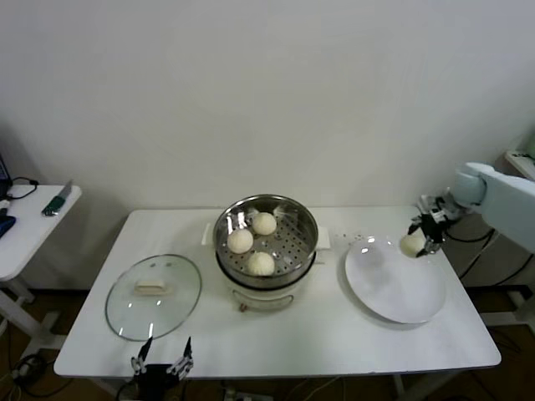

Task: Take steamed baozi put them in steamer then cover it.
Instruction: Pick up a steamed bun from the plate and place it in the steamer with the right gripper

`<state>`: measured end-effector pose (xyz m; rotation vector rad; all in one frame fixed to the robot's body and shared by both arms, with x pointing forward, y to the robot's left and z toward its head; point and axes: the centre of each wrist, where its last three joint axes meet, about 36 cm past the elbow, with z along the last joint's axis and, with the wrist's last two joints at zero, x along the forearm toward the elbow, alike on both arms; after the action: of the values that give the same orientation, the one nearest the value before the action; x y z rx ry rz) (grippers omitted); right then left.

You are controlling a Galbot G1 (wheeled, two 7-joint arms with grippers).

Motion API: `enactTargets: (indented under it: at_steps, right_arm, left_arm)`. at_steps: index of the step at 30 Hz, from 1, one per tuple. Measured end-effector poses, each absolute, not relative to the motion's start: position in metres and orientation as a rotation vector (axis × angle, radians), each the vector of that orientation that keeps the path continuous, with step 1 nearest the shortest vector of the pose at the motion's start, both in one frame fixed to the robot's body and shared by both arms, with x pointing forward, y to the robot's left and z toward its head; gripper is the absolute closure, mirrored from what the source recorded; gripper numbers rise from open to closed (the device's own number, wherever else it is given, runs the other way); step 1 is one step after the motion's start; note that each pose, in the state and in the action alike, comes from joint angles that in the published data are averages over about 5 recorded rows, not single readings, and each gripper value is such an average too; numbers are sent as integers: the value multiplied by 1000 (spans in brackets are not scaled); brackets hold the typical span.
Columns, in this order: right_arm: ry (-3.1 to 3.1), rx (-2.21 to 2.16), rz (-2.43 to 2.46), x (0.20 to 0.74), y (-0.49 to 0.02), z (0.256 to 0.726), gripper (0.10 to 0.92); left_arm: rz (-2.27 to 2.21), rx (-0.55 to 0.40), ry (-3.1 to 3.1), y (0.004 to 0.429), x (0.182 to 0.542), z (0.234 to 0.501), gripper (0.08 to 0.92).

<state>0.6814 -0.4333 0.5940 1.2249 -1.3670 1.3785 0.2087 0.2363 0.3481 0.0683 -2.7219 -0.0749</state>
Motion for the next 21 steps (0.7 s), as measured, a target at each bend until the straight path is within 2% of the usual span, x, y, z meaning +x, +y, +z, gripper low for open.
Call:
enactTargets:
  at_steps: [11,16,21]
  right_arm:
    - [-1445,1359,1471,668,-319,730,338]
    - [-1451,1405,1485,661,-267,754,338]
    - [-1430,1434,1499,660,-218,750,335]
  left_arm:
    - [-79,59,-2733,239,208,354,177]
    - [-76,59,-2735,239,208,355,177]
    - [-74,65,-2734,241,207,355,177]
